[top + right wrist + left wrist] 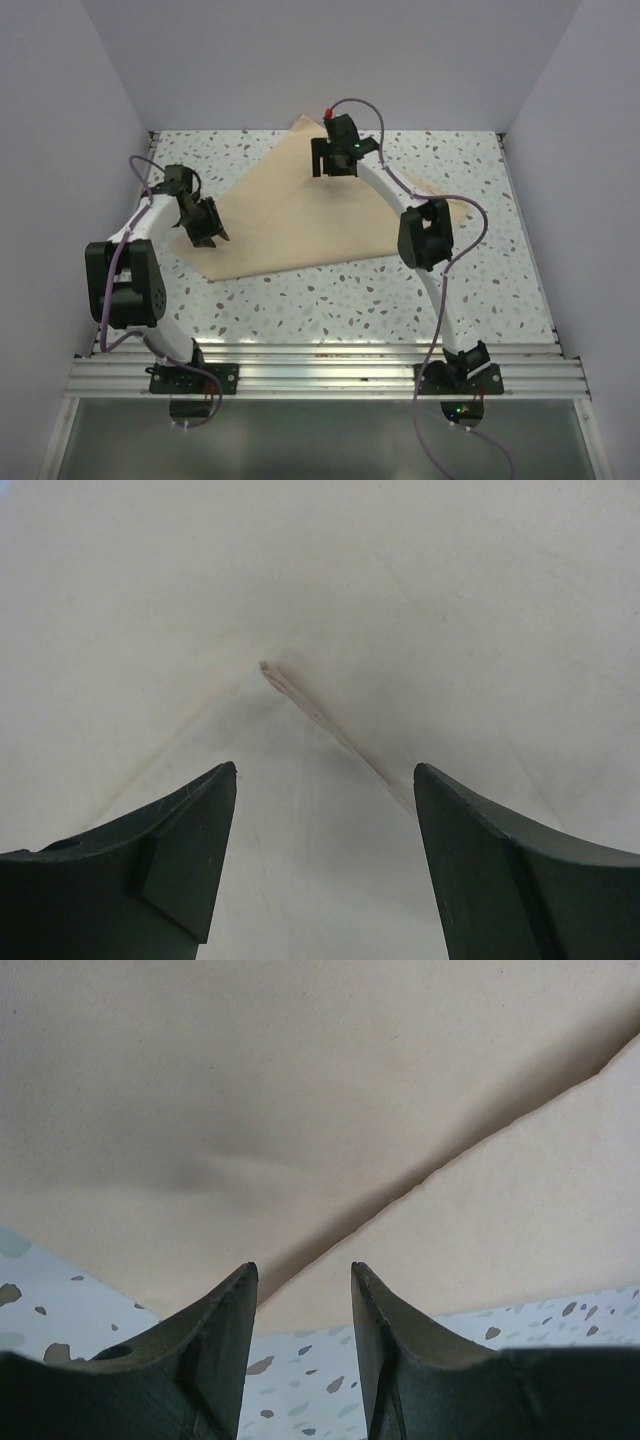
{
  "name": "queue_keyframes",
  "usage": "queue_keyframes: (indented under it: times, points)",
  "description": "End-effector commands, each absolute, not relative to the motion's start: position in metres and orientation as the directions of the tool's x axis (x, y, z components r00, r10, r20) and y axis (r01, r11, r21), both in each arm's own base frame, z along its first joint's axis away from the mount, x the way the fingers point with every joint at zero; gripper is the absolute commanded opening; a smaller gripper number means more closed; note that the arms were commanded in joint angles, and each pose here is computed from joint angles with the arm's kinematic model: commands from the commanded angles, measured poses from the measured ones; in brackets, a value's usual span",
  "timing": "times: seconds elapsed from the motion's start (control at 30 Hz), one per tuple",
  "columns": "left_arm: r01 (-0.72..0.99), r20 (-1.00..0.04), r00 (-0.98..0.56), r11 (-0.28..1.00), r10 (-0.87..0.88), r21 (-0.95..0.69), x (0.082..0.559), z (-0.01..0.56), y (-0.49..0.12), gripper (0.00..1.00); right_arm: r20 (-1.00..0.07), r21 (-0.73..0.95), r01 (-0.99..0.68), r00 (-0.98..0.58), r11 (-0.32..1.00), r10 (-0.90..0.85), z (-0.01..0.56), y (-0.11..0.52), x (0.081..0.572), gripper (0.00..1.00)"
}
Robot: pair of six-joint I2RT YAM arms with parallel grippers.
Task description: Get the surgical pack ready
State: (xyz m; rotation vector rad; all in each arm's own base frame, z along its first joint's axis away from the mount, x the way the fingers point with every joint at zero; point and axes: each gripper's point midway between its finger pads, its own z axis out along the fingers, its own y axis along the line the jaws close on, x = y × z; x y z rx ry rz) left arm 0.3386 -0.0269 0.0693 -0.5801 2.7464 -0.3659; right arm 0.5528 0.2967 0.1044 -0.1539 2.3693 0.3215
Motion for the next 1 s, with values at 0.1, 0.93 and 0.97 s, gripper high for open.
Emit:
queue_keyframes:
  times: [0.1, 0.93, 0.97]
  points:
    - [-0.334, -0.289, -0.857, 0.888, -0.426, -0.316, 0.332, 0.077, -0.024, 0.46, -0.787, 0.119, -0.168, -0.617, 0.979, -0.010, 0.109, 0.318, 0.582, 0.72]
    - [-0.320, -0.315, -0.840, 0.873, -0.441, -0.369, 0.344, 0.100, -0.027, 0.47, -0.784, 0.080, -0.214, -0.616, 0.974, -0.071, 0.057, 0.349, 0.581, 0.58]
    - [-0.322, -0.318, -0.838, 0.872, -0.444, -0.368, 0.344, 0.101, -0.026, 0.47, -0.786, 0.075, -0.215, -0.614, 0.974, -0.075, 0.056, 0.350, 0.580, 0.57]
